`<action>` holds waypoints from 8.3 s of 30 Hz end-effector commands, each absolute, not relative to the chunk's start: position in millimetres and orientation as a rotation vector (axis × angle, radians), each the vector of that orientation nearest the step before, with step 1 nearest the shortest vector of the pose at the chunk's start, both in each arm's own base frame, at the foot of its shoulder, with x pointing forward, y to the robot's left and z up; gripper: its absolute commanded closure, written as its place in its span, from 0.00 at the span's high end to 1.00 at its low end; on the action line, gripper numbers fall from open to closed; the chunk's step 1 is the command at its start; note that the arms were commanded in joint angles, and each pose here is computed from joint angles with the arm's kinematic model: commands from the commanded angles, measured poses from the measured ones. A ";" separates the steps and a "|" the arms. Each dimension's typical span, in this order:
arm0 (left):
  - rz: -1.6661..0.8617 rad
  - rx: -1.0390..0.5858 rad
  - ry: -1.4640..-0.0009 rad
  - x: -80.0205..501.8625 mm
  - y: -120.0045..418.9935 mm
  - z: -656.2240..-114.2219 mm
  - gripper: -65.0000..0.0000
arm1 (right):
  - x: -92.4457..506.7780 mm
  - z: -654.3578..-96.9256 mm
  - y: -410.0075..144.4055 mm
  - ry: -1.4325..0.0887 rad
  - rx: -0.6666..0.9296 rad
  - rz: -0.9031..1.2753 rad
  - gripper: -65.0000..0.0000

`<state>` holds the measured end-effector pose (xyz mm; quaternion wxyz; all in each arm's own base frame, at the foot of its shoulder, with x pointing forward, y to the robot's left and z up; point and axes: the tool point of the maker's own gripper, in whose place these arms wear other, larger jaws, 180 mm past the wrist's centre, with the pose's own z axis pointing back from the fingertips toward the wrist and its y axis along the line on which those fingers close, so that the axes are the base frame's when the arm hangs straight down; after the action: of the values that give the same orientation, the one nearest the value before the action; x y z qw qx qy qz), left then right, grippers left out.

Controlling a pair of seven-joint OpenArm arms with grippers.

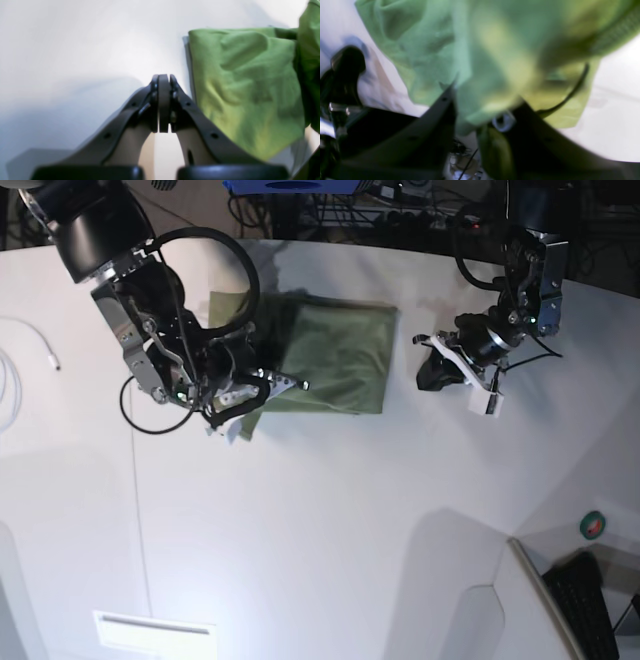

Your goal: Layout the t-shirt on the table in an organized manner, then fold the t-shirt properly

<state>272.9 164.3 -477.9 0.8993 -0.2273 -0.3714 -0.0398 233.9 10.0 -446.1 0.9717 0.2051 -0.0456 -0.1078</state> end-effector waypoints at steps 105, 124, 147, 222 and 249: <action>0.030 -0.771 -0.614 250.9 89.2 -484.9 0.94 | 242.6 -383.8 -128.4 -0.465 0.385 -0.331 0.00; -0.085 -0.766 -0.521 240.7 55.3 -503.5 0.00 | 242.8 -383.6 -130.8 -0.467 0.379 -0.329 0.00; -1.461 -0.189 -0.419 333.2 8.0 -467.7 0.00 | 220.5 -421.5 -198.6 -0.409 0.245 -0.506 0.00; -1.063 -0.219 -0.940 279.6 47.4 -341.4 0.00 | 149.3 -395.6 -221.8 -0.485 0.054 -0.310 0.00; -0.467 -0.423 -0.187 -102.0 143.1 -601.1 0.00 | -151.8 -594.6 -167.3 0.177 -0.083 0.361 0.00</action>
<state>-98.6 146.6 -603.9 0.9475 -0.2011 -0.0900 -0.2318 -146.6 -159.4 -597.8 0.9803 -0.0323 0.0803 0.1773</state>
